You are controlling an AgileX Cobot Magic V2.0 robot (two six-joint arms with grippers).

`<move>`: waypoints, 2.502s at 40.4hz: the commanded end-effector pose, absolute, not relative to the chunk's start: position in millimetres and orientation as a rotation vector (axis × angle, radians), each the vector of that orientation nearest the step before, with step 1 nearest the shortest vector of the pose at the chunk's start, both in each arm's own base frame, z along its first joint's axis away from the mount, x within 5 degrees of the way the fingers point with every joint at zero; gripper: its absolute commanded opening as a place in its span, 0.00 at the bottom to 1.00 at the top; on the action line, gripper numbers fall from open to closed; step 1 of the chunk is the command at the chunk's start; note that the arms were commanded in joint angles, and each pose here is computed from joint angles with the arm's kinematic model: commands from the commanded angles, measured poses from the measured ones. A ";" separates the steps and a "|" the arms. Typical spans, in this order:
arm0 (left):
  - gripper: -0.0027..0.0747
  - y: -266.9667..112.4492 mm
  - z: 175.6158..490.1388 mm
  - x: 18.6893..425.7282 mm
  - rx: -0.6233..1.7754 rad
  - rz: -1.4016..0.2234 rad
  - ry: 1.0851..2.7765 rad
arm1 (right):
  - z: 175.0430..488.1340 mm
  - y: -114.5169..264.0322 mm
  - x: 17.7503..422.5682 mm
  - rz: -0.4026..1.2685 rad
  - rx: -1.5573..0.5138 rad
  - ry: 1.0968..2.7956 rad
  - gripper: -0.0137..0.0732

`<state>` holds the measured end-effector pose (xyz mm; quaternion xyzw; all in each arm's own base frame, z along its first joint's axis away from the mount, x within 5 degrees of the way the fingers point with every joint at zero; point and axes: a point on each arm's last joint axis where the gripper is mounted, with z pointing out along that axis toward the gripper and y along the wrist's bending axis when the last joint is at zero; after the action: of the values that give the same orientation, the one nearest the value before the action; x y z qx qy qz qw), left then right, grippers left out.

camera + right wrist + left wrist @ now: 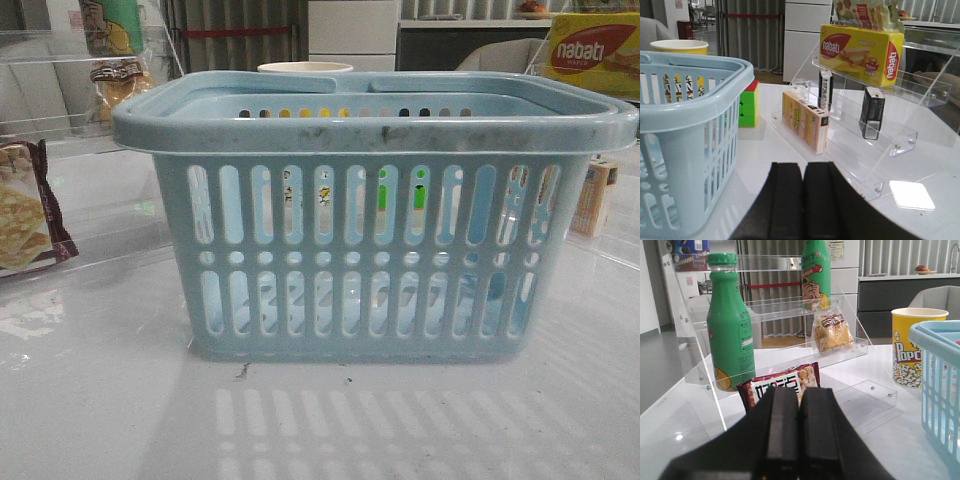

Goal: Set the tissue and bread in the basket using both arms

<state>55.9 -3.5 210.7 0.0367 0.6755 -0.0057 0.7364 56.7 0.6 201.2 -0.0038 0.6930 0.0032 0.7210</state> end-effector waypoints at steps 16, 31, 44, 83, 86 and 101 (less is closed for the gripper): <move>0.15 -2.8 219.0 53.3 0.060 -0.021 1.388 | 210.4 -0.1 54.5 -0.011 -0.011 1.423 0.22; 0.15 -2.5 223.4 52.5 0.057 -0.019 1.350 | 216.9 -0.2 53.3 -0.024 -0.019 1.350 0.22; 0.15 -1.6 299.4 30.1 0.052 -0.027 1.187 | 296.9 0.1 29.6 -0.010 -0.013 1.199 0.22; 0.15 -11.9 373.7 99.7 0.123 -0.086 1.909 | 333.9 2.4 129.7 0.002 -0.050 2.028 0.22; 0.16 -12.2 370.4 105.4 0.126 -0.085 1.943 | 328.7 2.5 136.1 0.003 -0.051 2.071 0.22; 0.72 -13.5 358.7 134.6 0.132 -0.076 2.030 | 307.4 2.6 170.4 0.004 -0.050 2.186 0.74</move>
<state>125.1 -13.1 345.2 0.0601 0.8718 -0.0304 0.4853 157.6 3.6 294.1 -0.0179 0.9101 0.0092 0.4139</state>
